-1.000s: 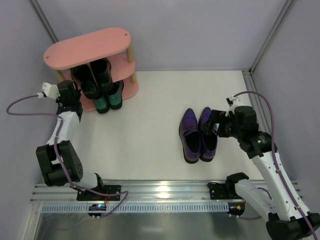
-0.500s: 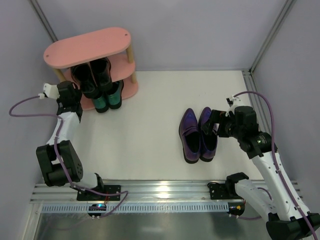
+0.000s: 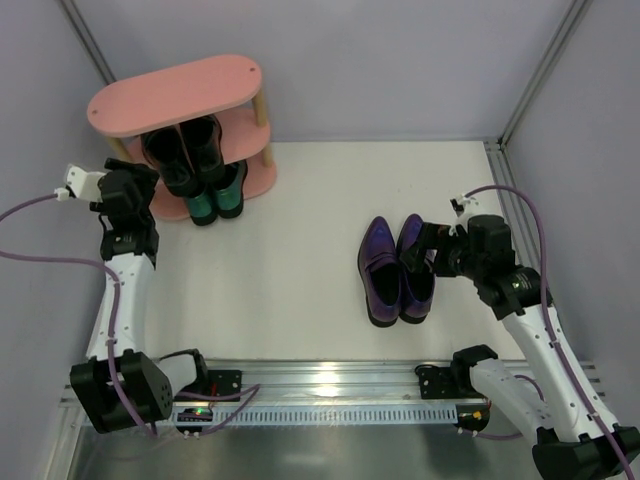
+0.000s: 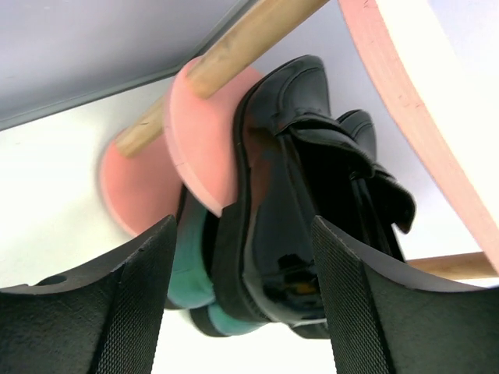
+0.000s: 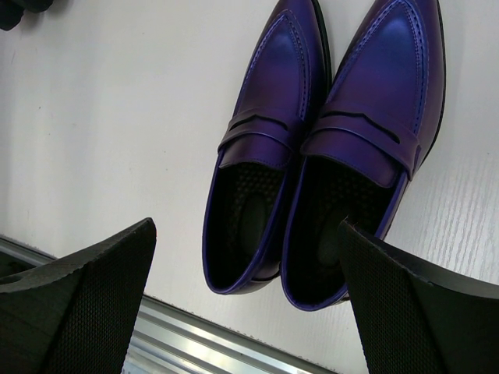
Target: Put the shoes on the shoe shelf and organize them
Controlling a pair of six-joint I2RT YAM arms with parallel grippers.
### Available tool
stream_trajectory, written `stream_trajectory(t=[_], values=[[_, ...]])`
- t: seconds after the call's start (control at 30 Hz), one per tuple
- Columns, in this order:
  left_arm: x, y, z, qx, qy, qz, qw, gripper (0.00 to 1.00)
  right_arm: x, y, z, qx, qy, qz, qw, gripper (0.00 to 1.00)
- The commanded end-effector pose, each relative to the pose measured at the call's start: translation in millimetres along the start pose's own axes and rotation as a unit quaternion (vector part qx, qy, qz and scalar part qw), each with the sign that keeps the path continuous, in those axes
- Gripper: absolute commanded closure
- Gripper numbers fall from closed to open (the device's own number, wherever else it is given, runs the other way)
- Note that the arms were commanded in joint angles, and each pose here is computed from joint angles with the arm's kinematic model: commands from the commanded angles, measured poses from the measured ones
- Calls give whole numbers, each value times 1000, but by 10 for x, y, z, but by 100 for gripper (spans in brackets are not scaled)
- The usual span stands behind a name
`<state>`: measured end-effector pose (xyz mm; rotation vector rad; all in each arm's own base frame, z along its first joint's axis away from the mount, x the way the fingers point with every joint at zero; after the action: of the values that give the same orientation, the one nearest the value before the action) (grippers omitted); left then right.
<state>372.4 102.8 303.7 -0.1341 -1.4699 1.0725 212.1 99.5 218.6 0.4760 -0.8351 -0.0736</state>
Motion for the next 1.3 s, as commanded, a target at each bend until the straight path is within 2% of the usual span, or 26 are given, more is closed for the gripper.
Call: stream_trajectory(t=[0.0,0.1,0.2,0.27,0.37,0.43,0.5,0.53,0.6,0.63,0.67,0.7,0.77,0.83,0.9,0.93,1.0,1.03,1.1,1.13,1.27], values=[[140,17,185,15,0,-33,999,31,66,81,-1,23,-18,2,1000,3],[208,-104,304,-1,16,-35,999,26,45,94,-10,29,-16,2,999,3],[234,-295,449,-46,39,-34,998,25,17,93,-11,32,-16,0,999,3],[172,-400,562,-69,67,-43,994,23,6,83,-7,31,-18,-1,999,3],[-137,-641,826,-128,147,-81,977,24,12,58,13,21,-23,-9,999,3],[-496,-851,1119,-183,210,-112,954,23,46,-41,22,-15,-34,-26,999,3],[-759,-957,1331,-214,243,-149,934,24,68,-152,57,-55,-42,-38,997,3],[-1009,-1071,1611,-248,279,-172,912,24,50,-191,82,-71,-41,-51,995,3],[-1309,-1141,1828,-270,311,-198,890,23,137,-351,169,-129,-71,-66,987,3],[-1504,-1237,2093,-304,336,-208,867,23,122,-416,225,-152,-74,-74,983,3],[-1621,-1264,2191,-310,349,-211,859,23,146,-454,274,-169,-85,-91,978,3],[-1834,-1316,2415,-329,372,-225,838,23,217,-462,369,-180,-105,-100,973,3],[-2020,-1442,2614,-353,379,-228,825,23,257,-592,517,-227,-134,-124,957,3],[-2394,-1505,2948,-376,415,-255,789,23,351,-640,719,-247,-176,-138,943,3],[-2571,-1630,3154,-391,429,-262,771,24,416,-643,840,-251,-201,-148,935,3],[-2801,-1617,3310,-397,446,-274,754,24,405,-662,876,-258,-202,-151,933,3],[-2984,-1701,3566,-416,461,-275,734,25,442,-681,956,-267,-215,-153,927,3],[-3228,-1648,3596,-406,472,-293,725,25,427,-694,969,-272,-213,-152,926,3],[-3353,-1690,3771,-408,482,-309,711,27,408,-707,978,-276,-211,-153,925,3],[-3592,-1600,3789,-394,490,-332,703,27,391,-711,981,-276,-209,-153,926,3],[-3929,-1504,3967,-378,496,-382,682,29,357,-721,1016,-273,-213,-153,926,3]])
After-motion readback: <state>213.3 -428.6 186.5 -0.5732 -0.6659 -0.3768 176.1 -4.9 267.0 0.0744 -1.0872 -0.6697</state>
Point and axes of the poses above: each gripper's point midway between its finger pads, its own z axis back along the fingers, its own y axis along the line the jaws close on, x = y × z, the point moved 2 cm from there along z, back along the fingers, and after that the axes turned 3 degrees about -z, right-handed, at the moved point
